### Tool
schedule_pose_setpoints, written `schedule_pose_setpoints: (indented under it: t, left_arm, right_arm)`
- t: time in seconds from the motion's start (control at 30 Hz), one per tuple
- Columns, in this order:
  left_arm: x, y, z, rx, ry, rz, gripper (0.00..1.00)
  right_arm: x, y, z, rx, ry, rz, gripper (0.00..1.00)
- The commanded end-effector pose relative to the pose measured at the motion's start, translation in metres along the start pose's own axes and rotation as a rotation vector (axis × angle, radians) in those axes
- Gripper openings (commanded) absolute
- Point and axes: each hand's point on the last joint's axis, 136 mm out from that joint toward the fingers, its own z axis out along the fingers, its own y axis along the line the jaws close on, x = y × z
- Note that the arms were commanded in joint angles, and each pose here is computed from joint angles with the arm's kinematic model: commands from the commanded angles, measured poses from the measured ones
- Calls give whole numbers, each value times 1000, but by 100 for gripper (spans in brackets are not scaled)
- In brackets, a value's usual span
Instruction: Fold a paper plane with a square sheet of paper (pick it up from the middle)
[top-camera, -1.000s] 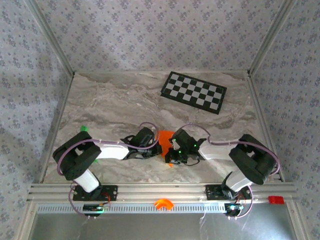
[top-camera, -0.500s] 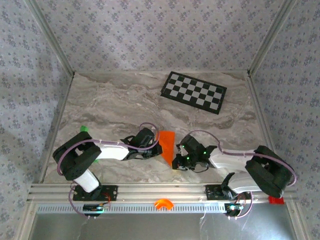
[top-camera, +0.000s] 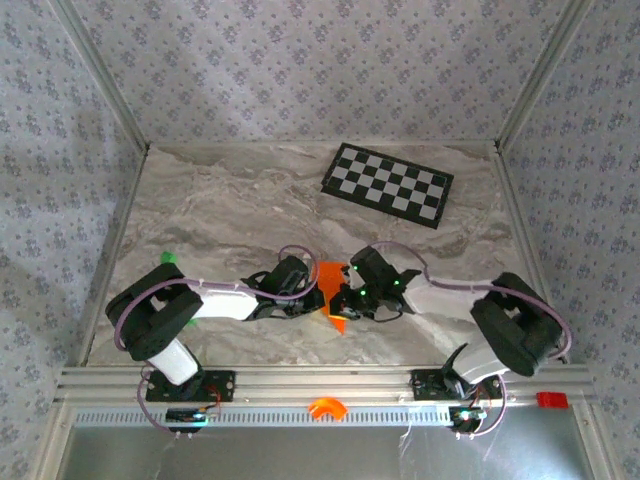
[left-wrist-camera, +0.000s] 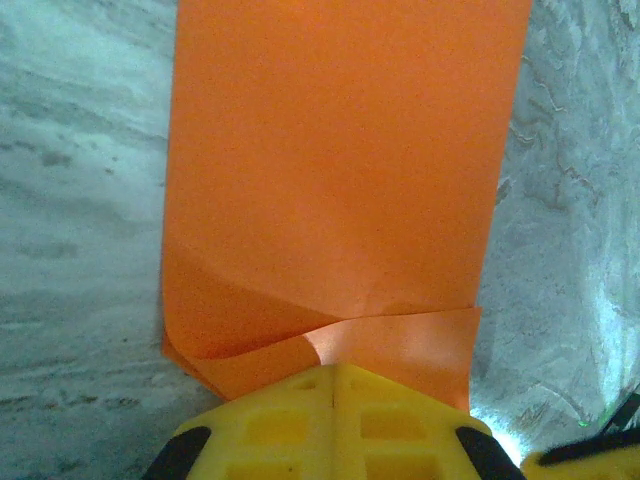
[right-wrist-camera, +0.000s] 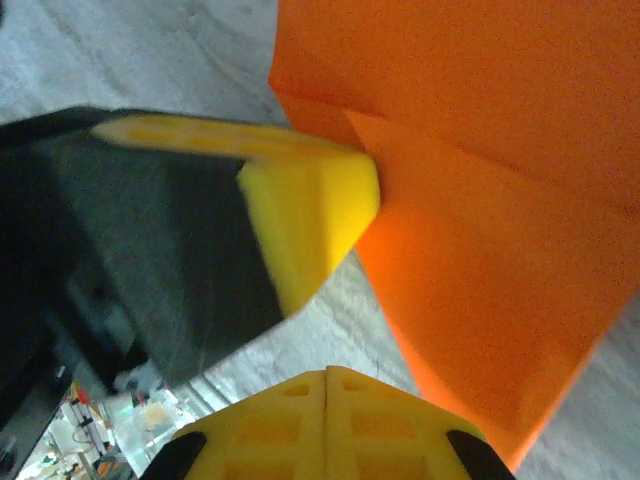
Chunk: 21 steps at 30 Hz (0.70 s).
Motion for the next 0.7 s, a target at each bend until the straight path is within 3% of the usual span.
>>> schedule_pose_setpoints:
  t: [0.0,0.1,0.27,0.53,0.67]
  left_arm:
    - [19,50,5,-167,46,-32,0]
    - [18,48,5,-162,45,-30,0]
    - [11,32,3,-125,38,14,1]
    - [-11,-24,-18,8,-26,98,7]
    - [-5,-27,-25,17,-22,91,6]
  right_arm:
    - [3,-12,12,40,41,16,0]
    - [19,-47,13,144,69,49,0]
    - [60,-92,19,193,112,117,0]
    - [53,-94,20,201,89,118,0]
    - [52,-95,20,204,85,121,0]
